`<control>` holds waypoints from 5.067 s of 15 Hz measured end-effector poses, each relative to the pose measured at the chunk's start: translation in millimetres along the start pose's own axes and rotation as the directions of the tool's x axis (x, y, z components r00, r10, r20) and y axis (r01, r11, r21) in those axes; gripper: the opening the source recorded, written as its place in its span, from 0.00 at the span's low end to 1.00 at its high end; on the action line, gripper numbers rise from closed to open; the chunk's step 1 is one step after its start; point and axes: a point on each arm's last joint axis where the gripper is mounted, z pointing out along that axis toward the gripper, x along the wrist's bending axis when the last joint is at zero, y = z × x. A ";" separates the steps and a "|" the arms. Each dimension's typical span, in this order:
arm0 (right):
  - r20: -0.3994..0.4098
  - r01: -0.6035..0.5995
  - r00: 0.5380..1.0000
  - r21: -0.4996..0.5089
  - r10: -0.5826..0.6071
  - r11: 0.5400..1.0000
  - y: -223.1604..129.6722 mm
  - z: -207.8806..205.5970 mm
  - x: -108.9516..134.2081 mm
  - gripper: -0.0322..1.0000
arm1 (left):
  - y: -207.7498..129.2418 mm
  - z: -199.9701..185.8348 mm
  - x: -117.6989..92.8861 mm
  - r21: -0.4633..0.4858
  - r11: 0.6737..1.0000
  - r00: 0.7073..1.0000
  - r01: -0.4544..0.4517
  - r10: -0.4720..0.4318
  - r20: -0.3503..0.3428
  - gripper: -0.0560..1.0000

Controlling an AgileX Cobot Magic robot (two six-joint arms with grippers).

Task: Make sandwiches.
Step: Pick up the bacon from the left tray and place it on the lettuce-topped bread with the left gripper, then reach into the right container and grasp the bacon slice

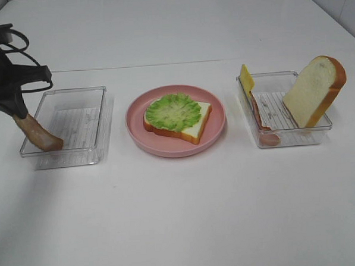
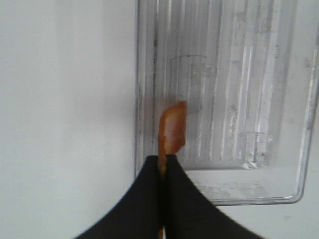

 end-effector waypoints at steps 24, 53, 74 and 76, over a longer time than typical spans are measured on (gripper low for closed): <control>0.000 0.000 1.000 0.000 0.000 1.000 0.0 0.0 0.0 0.81 | 9.5 53.9 -184.2 -0.026 0.999 0.582 -0.018 0.032 0.812 0.05; 0.000 0.000 1.000 0.000 0.000 1.000 0.0 0.0 0.0 0.81 | 21.8 -63.3 -103.0 -0.217 0.909 0.856 -0.357 0.411 0.313 0.84; 0.000 0.000 1.000 0.000 0.000 1.000 0.0 0.0 0.0 0.81 | -258.2 -229.7 34.6 -0.423 0.840 0.912 -0.340 0.404 0.070 0.84; 0.000 0.000 1.000 0.000 0.000 1.000 0.0 0.0 0.0 0.81 | -288.1 -230.8 47.3 -0.511 0.791 0.904 -0.335 0.423 0.061 0.84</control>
